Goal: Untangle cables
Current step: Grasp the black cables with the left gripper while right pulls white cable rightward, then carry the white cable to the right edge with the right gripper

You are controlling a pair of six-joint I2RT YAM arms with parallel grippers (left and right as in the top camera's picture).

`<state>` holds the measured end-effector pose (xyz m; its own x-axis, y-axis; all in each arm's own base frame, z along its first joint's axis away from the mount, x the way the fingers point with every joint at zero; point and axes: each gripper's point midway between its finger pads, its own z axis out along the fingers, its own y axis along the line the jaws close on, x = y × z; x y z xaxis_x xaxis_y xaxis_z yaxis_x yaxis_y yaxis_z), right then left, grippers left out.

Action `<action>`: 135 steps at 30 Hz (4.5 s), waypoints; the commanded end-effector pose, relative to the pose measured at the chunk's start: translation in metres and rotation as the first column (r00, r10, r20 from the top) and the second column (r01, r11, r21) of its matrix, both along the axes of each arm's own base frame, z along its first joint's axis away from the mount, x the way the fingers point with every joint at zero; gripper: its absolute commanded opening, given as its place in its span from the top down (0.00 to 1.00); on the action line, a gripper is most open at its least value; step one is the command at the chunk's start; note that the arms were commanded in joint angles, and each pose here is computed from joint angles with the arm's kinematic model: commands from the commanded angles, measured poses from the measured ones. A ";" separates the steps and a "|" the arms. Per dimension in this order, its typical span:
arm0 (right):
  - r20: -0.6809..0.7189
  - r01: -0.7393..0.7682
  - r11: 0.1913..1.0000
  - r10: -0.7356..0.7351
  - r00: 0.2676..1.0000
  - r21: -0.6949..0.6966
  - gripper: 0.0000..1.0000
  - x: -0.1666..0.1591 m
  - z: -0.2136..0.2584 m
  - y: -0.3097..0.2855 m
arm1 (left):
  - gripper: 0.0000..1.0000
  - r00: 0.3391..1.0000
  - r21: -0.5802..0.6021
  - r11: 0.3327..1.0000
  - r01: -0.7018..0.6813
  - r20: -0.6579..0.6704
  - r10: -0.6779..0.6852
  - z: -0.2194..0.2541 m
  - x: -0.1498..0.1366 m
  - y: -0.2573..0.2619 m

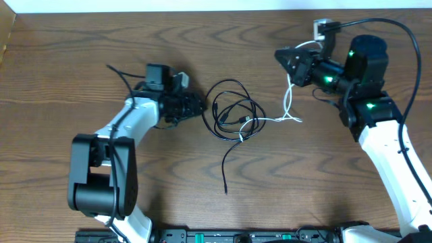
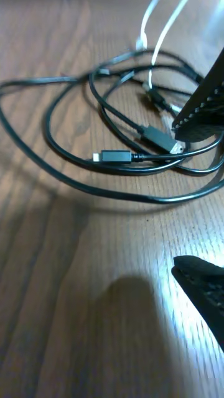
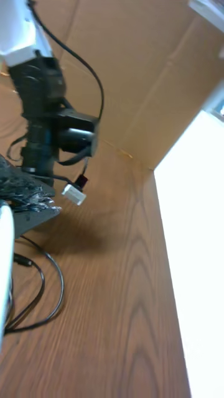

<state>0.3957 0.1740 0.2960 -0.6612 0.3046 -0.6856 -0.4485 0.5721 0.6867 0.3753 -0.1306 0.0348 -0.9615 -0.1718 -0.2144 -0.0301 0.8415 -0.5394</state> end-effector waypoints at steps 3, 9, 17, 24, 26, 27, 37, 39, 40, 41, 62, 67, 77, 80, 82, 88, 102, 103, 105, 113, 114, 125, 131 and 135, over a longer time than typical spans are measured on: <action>-0.004 0.007 1.000 -0.007 1.000 0.000 0.99 0.000 0.004 -0.010 | 0.36 1.000 0.141 0.990 -0.021 0.021 0.018 -0.009 0.003 -0.006; -0.025 0.033 0.999 -0.033 0.999 -0.011 0.99 0.002 -0.002 -0.022 | 0.36 0.998 0.259 0.966 0.016 0.056 -0.032 -0.015 -0.003 -0.024; -0.068 0.059 0.998 -0.061 0.996 -0.032 0.99 0.002 -0.013 -0.036 | 0.36 0.988 0.330 0.939 0.099 0.079 -0.132 -0.022 -0.017 -0.059; 0.009 -0.070 0.997 0.070 0.998 -0.020 0.99 -0.010 -0.002 -0.022 | 0.37 0.986 0.394 0.912 0.119 0.064 -0.156 -0.041 -0.022 -0.064; 0.063 -0.095 0.995 0.095 0.994 -0.009 0.99 -0.010 0.009 -0.019 | 0.46 0.986 0.395 0.911 0.117 0.064 -0.155 -0.044 -0.021 -0.064; 0.078 -0.090 0.996 0.090 0.993 0.004 0.99 -0.008 0.015 -0.019 | 0.49 0.986 0.398 0.910 0.116 0.067 -0.154 -0.044 -0.020 -0.063; 0.641 -0.179 0.962 0.005 0.767 0.207 0.99 -0.048 0.190 -0.031 | 0.55 0.970 0.498 0.858 0.129 0.117 -0.214 -0.042 -0.008 -0.049; 0.739 -0.195 0.961 -0.015 0.674 0.198 0.99 -0.068 0.214 -0.036 | 0.55 0.969 0.497 0.858 0.127 0.121 -0.213 -0.042 -0.007 -0.049; 0.758 -0.197 0.961 -0.018 0.652 0.192 0.99 -0.073 0.219 -0.037 | 0.55 0.969 0.498 0.858 0.127 0.122 -0.214 -0.042 -0.007 -0.049; 0.765 -0.195 0.962 -0.019 0.644 0.189 0.99 -0.077 0.222 -0.038 | 0.54 0.969 0.498 0.858 0.127 0.122 -0.214 -0.042 -0.007 -0.049; 0.147 0.420 0.906 -0.410 0.900 -0.048 0.99 0.031 0.036 -0.135 | 0.52 0.965 0.653 0.756 0.052 0.162 -0.207 -0.033 0.006 -0.018; 0.034 0.570 0.797 -0.576 0.817 -0.200 0.99 0.041 -0.015 -0.171 | 0.52 0.970 0.703 0.711 0.014 0.163 -0.180 -0.031 0.008 0.000; 0.146 0.621 0.784 -0.615 0.775 0.007 0.99 0.077 0.023 -0.181 | 0.51 0.995 0.602 0.796 -0.056 0.098 -0.004 -0.038 0.012 0.038; 0.293 0.608 0.788 -0.606 0.739 0.095 0.99 0.079 0.064 -0.185 | 0.51 0.991 0.575 0.807 -0.134 0.072 0.113 -0.040 0.011 0.063; 0.349 0.610 0.783 -0.610 0.711 0.126 0.99 0.078 0.080 -0.189 | 0.51 0.988 0.550 0.821 -0.153 0.054 0.148 -0.042 0.011 0.073; 0.411 0.661 0.750 -0.593 0.692 -0.031 0.99 0.079 0.060 -0.208 | 0.51 0.975 0.439 0.877 -0.195 -0.006 0.220 -0.044 0.009 0.081; 0.054 0.710 0.391 -0.855 0.516 -0.585 0.99 0.062 -0.142 -0.304 | 0.50 0.976 0.420 0.887 -0.192 -0.010 0.215 -0.044 0.009 0.078; 0.035 0.694 0.395 -0.856 0.517 -0.602 0.99 0.061 -0.151 -0.304 | 0.50 0.976 0.419 0.887 -0.192 -0.009 0.215 -0.044 0.010 0.078; 0.000 0.664 0.402 -0.856 0.517 -0.630 0.99 0.058 -0.167 -0.303 | 0.50 0.976 0.420 0.887 -0.192 -0.010 0.215 -0.044 0.009 0.078; -0.145 0.526 0.435 -0.852 0.502 -0.731 0.57 0.035 -0.224 -0.298 | 0.50 0.977 0.419 0.888 -0.192 -0.009 0.215 -0.044 0.010 0.078; -0.166 0.504 0.440 -0.851 0.498 -0.743 0.38 0.031 -0.233 -0.297 | 0.50 0.977 0.416 0.889 -0.190 -0.011 0.214 -0.044 0.009 0.077; -0.401 0.361 0.641 -0.733 0.550 -0.677 0.01 0.011 -0.264 -0.253 | 0.49 0.977 0.413 0.891 -0.189 -0.012 0.213 -0.044 0.009 0.077; -0.536 0.292 0.790 -0.589 0.605 -0.538 0.01 0.005 -0.262 -0.213 | 0.49 0.977 0.413 0.891 -0.189 -0.012 0.213 -0.044 0.009 0.077; -0.567 0.269 0.878 -0.465 0.680 -0.397 0.01 0.011 -0.238 -0.187 | 0.49 0.977 0.413 0.891 -0.189 -0.012 0.213 -0.044 0.009 0.077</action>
<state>0.4003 -0.0448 0.0346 -0.8099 0.5222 -0.2670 0.4191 0.8338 0.3594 0.3946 -0.0469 0.0011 -0.9141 -0.2638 -0.3080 -0.2390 0.9640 -0.1164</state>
